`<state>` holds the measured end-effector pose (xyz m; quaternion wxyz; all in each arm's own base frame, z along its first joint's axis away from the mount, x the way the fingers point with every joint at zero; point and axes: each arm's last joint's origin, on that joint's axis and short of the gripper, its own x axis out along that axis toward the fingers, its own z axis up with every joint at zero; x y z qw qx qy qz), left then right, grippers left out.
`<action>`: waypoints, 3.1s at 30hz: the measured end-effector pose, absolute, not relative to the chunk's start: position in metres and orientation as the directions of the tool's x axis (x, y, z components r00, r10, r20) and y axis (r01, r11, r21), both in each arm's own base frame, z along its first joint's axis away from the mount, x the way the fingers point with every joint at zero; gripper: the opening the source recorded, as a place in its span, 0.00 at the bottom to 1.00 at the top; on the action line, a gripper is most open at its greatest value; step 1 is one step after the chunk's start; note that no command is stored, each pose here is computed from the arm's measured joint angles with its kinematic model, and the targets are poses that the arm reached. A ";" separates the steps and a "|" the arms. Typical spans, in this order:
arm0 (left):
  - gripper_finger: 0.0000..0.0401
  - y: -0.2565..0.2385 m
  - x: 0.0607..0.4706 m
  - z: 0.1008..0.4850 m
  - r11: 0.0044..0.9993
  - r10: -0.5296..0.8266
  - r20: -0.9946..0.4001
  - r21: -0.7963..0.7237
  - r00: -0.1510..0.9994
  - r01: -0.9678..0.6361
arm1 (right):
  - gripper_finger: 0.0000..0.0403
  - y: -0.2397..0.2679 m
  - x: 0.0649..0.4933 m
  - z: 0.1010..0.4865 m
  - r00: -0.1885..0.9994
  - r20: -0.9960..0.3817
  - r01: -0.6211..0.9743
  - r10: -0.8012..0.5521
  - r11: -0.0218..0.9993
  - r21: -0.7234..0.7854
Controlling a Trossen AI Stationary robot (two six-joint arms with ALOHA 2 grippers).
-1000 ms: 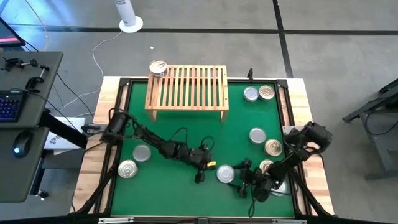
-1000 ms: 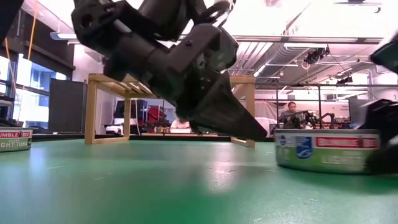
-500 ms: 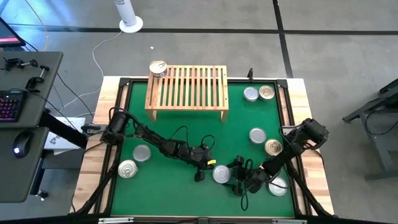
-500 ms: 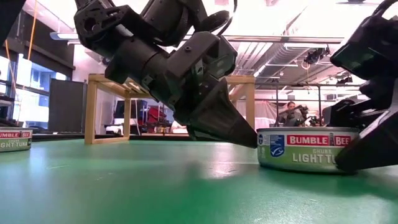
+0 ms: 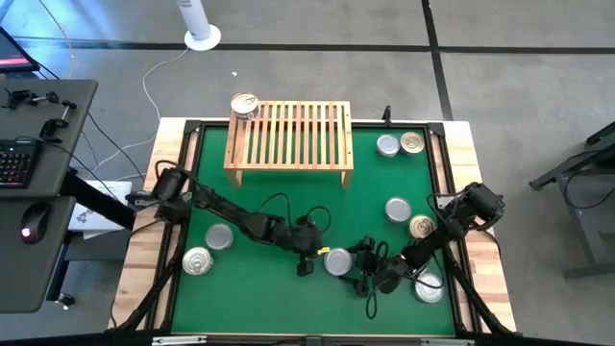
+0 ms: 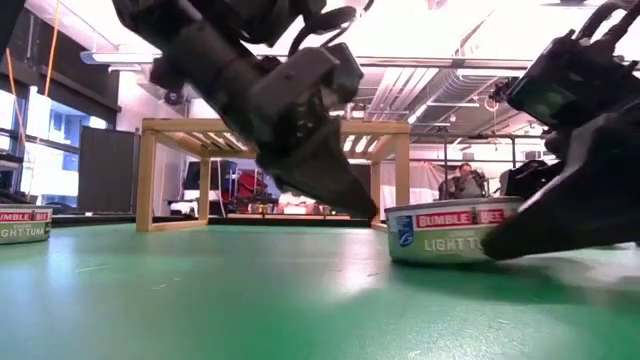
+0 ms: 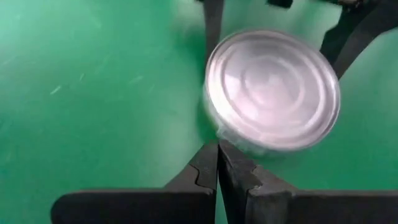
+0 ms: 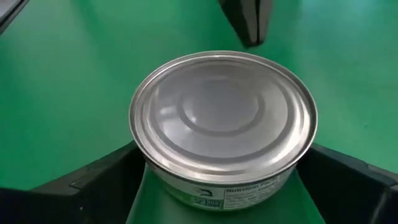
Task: Stack canned seafood by type on shelf
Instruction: Put the green white tuna can on the shelf
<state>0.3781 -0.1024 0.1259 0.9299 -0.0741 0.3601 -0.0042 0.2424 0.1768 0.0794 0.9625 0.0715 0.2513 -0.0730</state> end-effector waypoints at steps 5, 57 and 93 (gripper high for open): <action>0.00 -0.112 0.373 0.130 0.990 -0.078 -0.678 -0.142 0.731 -0.026 | 0.96 0.177 0.242 0.080 0.865 -0.490 0.180 -0.111 0.979 0.096; 0.00 -0.124 0.367 0.126 0.995 -0.026 -0.689 -0.084 0.724 -0.045 | 0.94 0.177 0.242 0.080 0.880 -0.445 0.192 -0.165 0.981 0.016; 0.00 -0.124 0.371 0.107 0.994 0.001 -0.689 -0.076 0.725 -0.074 | 0.93 0.158 0.274 0.073 0.931 -0.360 0.109 -0.063 0.988 0.109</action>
